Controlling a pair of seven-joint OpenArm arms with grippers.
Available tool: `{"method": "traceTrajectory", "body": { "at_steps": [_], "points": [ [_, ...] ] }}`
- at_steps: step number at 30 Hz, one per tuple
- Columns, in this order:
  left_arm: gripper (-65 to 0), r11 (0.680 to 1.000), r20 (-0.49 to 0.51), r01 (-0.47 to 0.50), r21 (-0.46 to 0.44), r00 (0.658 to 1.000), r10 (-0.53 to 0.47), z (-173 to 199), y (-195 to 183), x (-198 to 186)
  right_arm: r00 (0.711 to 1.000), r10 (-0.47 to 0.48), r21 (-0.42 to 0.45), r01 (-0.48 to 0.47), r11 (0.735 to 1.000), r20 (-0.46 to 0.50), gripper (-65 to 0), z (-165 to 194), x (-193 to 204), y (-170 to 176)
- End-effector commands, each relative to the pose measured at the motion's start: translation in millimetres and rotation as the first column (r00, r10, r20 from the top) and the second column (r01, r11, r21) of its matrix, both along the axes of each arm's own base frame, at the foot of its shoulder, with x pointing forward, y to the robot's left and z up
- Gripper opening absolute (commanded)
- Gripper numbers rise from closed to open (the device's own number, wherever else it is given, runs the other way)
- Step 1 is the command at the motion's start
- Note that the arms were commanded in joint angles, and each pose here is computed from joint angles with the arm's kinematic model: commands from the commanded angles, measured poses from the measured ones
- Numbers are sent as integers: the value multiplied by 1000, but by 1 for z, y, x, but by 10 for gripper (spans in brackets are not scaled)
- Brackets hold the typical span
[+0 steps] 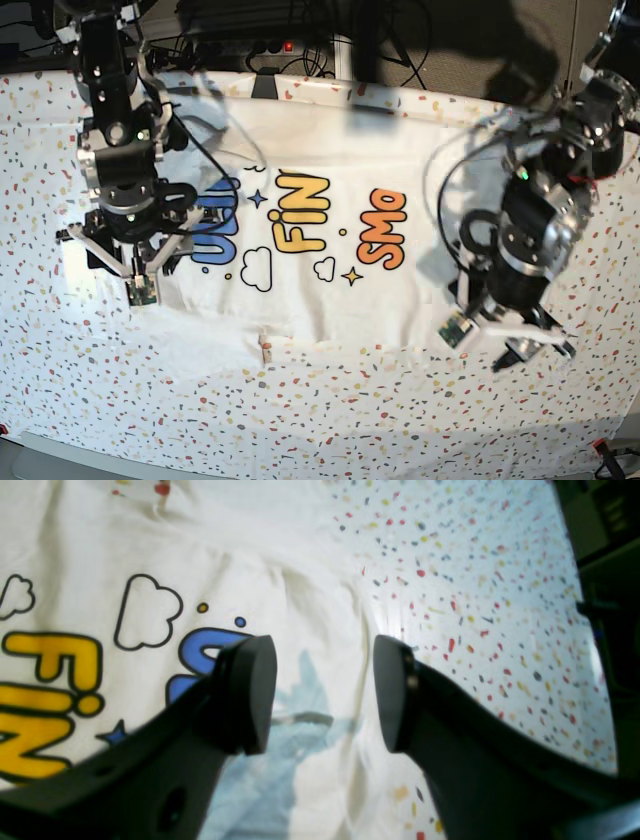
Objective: Fold the T-shirt properly
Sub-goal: 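Move the right gripper to the shirt side and left gripper to the hem corner, then grasp the shirt side with the right gripper and hem corner with the left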
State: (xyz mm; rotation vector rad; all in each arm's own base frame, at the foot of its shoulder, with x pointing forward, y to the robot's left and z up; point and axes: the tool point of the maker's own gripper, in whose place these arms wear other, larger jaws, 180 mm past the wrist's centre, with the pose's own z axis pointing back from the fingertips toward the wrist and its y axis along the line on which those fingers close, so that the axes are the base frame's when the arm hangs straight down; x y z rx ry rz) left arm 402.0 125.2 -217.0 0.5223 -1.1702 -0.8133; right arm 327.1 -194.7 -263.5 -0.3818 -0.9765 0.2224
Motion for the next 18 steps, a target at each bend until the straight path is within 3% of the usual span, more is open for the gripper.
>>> {"method": "traceTrajectory", "body": {
  "at_steps": [1, 5, 10, 14, 18],
  "points": [
    [-354, 999, 38, -38, -28, 999, 39, 15, 17, 16, 999, -11, -16, 12, 1000, 46, -293, 13, 9, -7],
    [-354, 984, -110, -93, -154, 991, 76, -11, 62, 59, 997, -62, 25, 61, 998, 44, -191, 12, 22, -26],
    [-353, 934, -318, -125, -335, 948, 13, -39, 101, 95, 997, -71, 76, 68, 995, 37, -179, 17, 31, -36],
    [-353, 870, -458, -132, -476, 881, -117, -55, 106, 106, 998, -45, 107, 41, 993, 32, -179, 19, 33, -33],
    [-353, 778, -539, -283, -562, 838, -85, -80, 126, 114, 999, -36, 120, 34, 992, 17, -179, 16, 32, -30]
  ]
}}
